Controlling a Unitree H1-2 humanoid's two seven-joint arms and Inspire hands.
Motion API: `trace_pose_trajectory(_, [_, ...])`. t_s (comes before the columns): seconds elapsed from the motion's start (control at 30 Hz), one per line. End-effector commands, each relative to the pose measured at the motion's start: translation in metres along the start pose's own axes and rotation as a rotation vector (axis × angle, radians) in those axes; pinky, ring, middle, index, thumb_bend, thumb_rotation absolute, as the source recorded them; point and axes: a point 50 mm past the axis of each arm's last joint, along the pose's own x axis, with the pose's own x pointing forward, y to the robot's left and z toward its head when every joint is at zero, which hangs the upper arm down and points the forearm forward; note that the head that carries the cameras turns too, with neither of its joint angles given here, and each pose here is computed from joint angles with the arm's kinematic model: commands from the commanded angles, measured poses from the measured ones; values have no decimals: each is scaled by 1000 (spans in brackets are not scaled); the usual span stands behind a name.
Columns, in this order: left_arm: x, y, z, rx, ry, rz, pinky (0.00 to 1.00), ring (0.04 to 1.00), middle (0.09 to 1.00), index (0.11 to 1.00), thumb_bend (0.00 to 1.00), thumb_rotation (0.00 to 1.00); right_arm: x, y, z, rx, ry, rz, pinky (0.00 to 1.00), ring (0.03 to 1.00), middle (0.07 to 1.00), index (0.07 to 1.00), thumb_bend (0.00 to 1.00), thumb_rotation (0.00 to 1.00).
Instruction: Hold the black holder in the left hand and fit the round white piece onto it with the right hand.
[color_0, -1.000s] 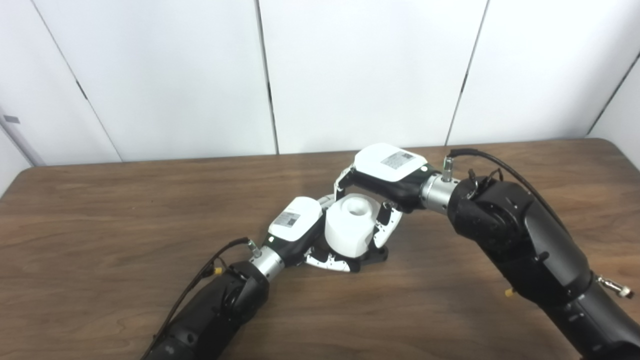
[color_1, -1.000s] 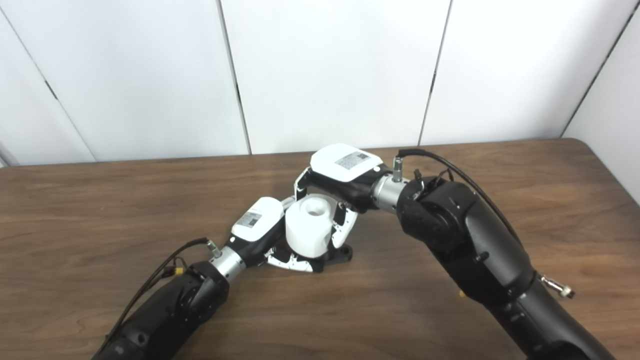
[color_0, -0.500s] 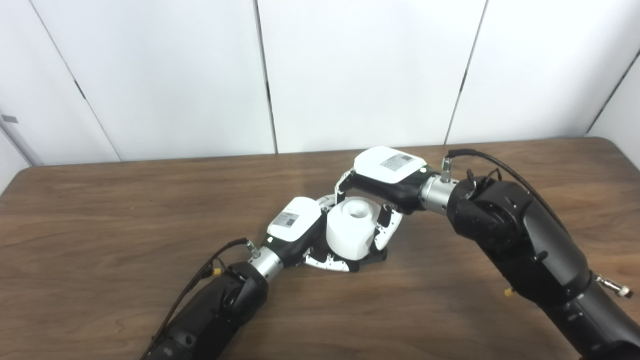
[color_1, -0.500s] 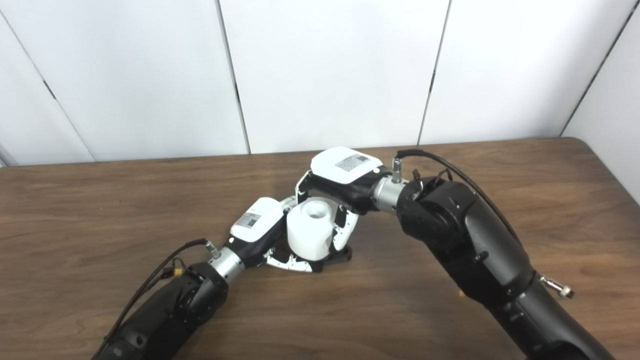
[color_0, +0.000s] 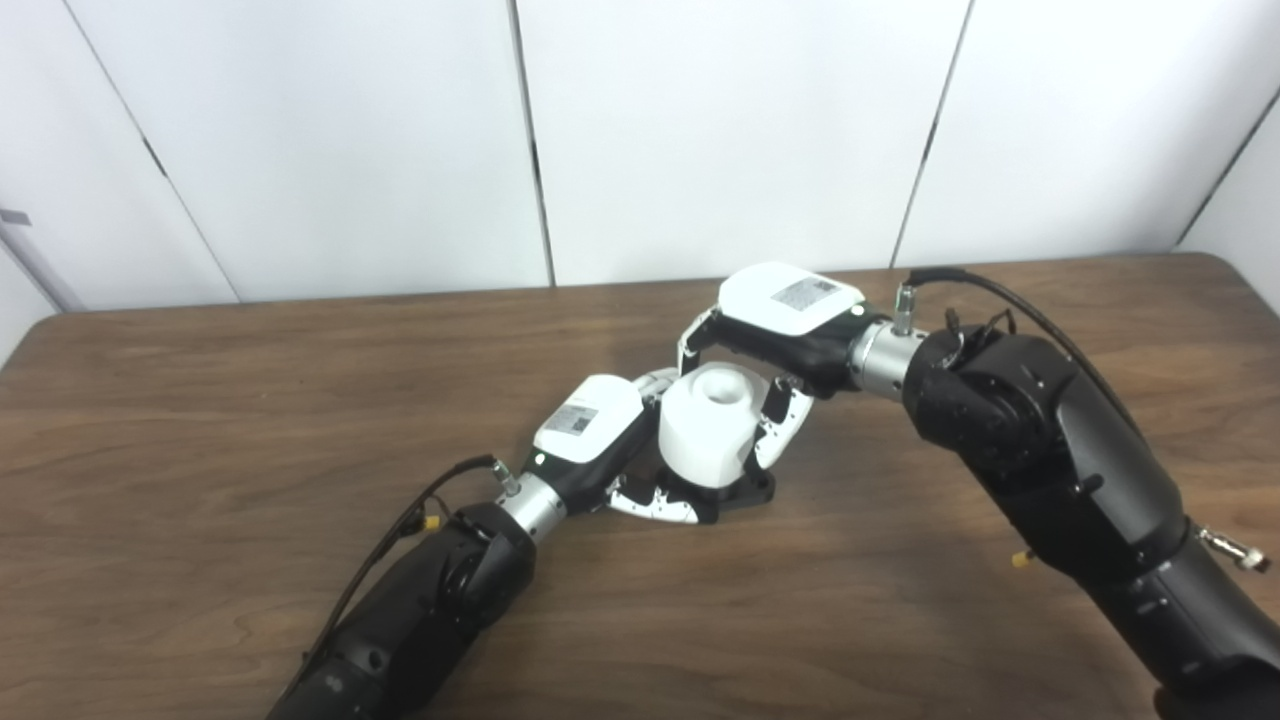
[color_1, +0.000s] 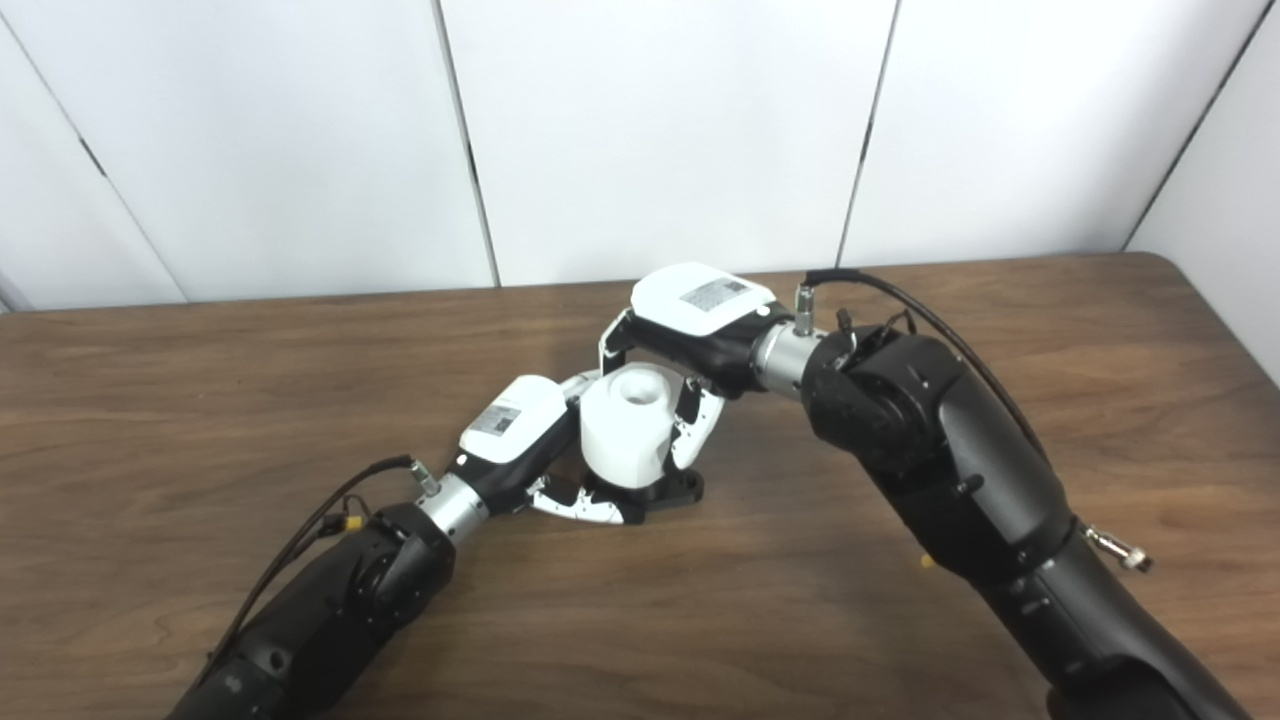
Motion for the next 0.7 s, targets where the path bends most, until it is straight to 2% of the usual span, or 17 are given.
trace_pose_trajectory(0.0, [-30,-42,-15,17,97,-244,718,900,879,490,521,78,3,-32,4,-39,-18,-104,640,777,715,479,524,146])
trace_pose_trajectory(0.67, [-28,-39,-12,17,95,-250,710,897,876,491,521,78,7,-26,3,-49,-22,-74,654,778,716,480,525,144])
